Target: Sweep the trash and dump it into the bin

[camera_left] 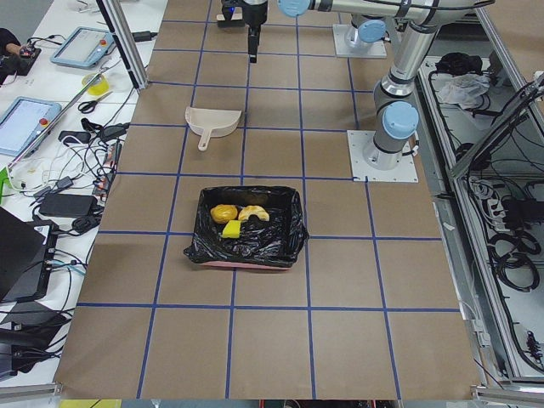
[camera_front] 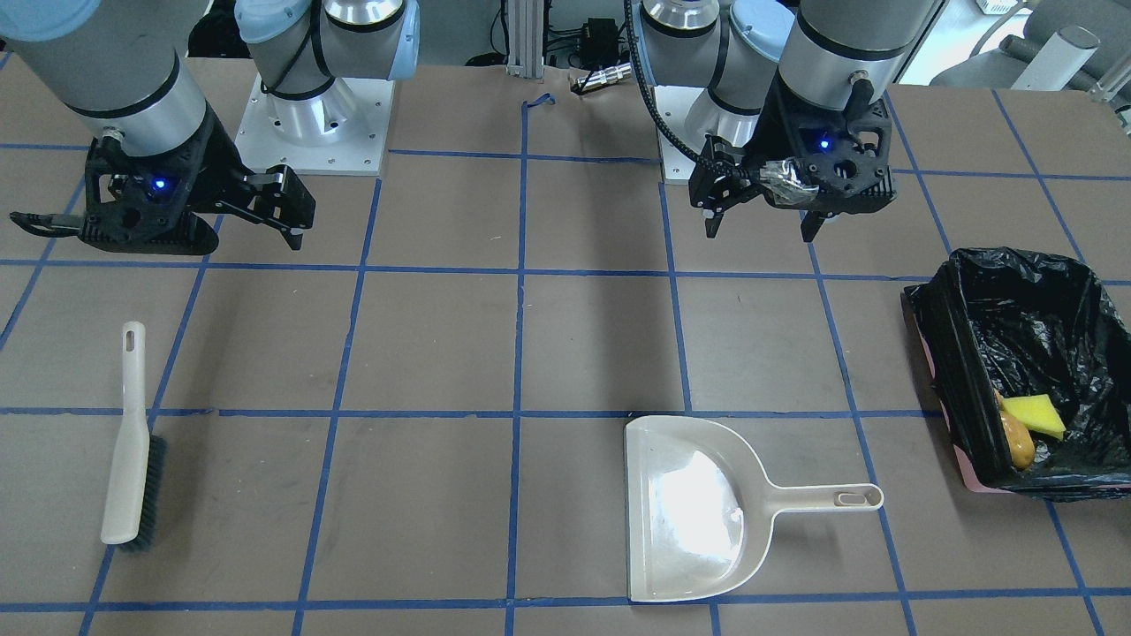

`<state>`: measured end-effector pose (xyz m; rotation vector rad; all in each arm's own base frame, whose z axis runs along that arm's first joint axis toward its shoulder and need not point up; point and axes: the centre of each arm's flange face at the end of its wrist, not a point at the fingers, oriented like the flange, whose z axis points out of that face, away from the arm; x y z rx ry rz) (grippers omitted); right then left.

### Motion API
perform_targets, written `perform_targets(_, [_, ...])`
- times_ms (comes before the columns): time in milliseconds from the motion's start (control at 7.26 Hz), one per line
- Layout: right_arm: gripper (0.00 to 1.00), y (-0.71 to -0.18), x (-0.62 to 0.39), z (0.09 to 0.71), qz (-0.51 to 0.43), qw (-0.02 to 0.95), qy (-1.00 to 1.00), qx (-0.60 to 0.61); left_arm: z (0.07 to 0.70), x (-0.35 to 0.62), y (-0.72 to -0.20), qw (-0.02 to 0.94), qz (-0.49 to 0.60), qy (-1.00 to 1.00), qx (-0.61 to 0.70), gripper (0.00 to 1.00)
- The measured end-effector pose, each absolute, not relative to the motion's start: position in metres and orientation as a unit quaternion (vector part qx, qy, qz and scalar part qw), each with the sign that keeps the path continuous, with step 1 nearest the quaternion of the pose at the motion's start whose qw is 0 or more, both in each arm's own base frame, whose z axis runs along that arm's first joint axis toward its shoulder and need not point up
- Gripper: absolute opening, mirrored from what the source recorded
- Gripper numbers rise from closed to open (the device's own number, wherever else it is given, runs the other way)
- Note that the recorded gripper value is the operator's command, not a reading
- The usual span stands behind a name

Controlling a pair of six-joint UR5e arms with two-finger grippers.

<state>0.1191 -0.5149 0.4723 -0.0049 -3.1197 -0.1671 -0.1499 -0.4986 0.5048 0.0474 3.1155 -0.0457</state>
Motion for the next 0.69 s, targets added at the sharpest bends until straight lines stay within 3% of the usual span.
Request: perform_targets(689, [1.00, -0.5146, 0.1190, 0.4724, -0.054, 0.009, -0.999, -0.001, 0.5056, -0.1479, -0.4981, 0.012, -0.013, 1.000, 0.004, 1.00])
